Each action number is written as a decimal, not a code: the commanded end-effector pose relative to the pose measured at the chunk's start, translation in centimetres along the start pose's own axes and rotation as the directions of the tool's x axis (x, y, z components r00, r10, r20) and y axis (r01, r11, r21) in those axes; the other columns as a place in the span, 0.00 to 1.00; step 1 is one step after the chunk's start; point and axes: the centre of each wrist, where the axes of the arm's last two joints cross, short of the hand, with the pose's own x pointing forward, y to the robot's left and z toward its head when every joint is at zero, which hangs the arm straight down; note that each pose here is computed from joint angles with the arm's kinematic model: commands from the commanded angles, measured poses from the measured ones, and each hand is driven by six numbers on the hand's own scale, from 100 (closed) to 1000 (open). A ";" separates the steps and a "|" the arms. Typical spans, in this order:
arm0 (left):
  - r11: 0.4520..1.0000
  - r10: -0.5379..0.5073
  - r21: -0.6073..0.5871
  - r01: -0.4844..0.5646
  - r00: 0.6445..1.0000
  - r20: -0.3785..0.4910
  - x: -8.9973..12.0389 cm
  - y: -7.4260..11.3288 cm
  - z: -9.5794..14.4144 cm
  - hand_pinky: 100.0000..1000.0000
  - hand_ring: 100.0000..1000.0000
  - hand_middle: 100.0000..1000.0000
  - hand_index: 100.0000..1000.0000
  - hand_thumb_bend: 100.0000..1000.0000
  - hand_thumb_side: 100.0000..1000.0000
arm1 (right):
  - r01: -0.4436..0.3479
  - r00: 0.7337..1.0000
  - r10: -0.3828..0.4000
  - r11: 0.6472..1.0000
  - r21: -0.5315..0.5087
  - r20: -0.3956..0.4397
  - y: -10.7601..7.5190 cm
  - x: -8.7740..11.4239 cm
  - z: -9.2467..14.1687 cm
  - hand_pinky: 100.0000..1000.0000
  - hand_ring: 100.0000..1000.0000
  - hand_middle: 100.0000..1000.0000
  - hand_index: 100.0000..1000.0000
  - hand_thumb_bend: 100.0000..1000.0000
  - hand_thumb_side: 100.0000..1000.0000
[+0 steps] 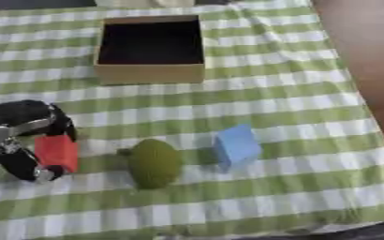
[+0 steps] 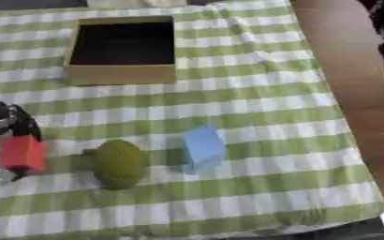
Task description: Pick up objects on the table and place them in the box.
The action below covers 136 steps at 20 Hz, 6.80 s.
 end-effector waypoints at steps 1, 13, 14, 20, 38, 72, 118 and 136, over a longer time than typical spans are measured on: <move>0.992 -0.045 0.116 0.044 0.999 0.010 0.6 3.5 2.0 0.71 0.59 0.37 0.64 0.14 0.00 | -0.027 0.999 0.026 1.000 0.011 0.023 -0.3 0.9 -0.5 1.00 0.85 0.58 0.88 0.00 0.53; 0.976 -0.074 0.216 0.032 0.978 0.193 3.3 12.4 -1.3 0.69 0.59 0.40 0.66 0.00 0.01 | -0.022 1.000 0.021 0.999 0.032 0.023 -0.1 0.9 -0.6 1.00 0.85 0.58 0.88 0.00 0.52; 0.975 -0.068 0.219 0.023 0.977 0.201 3.4 12.9 -2.0 0.69 0.59 0.40 0.66 0.00 0.01 | -0.020 1.000 0.019 0.999 0.034 0.025 -0.1 0.9 -0.6 1.00 0.85 0.58 0.88 0.00 0.52; 0.970 -0.034 0.242 -0.021 0.974 0.222 3.0 15.7 -6.5 0.67 0.59 0.41 0.66 0.00 0.01 | -0.010 0.999 0.007 0.998 0.055 0.041 0.2 0.9 -1.1 1.00 0.85 0.58 0.88 0.00 0.52; 0.936 -0.070 0.346 0.062 0.998 0.010 -3.1 16.7 -12.3 0.69 0.62 0.45 0.68 0.02 0.00 | -0.012 0.997 0.004 0.996 0.092 0.081 0.4 1.3 -2.1 1.00 0.85 0.58 0.89 0.00 0.52; 0.863 -0.205 0.494 0.105 0.967 0.153 0.4 17.1 -5.2 0.85 0.86 0.76 0.89 0.07 0.00 | -0.011 0.999 0.008 0.998 0.064 0.040 0.0 1.0 -1.1 1.00 0.85 0.58 0.89 0.00 0.53; 0.976 -0.216 0.077 0.202 0.906 0.365 8.1 2.0 -1.7 0.88 0.87 0.78 0.90 0.43 0.53 | 0.036 0.999 -0.036 0.998 0.044 0.014 0.4 0.6 -0.8 1.00 0.85 0.58 0.89 0.00 0.53; 0.965 -0.261 0.058 0.255 0.935 0.242 6.0 -2.1 -7.2 0.83 0.82 0.72 0.86 0.34 0.36 | 0.052 0.999 -0.052 0.997 0.049 0.003 0.6 0.4 -0.6 1.00 0.86 0.58 0.89 0.00 0.54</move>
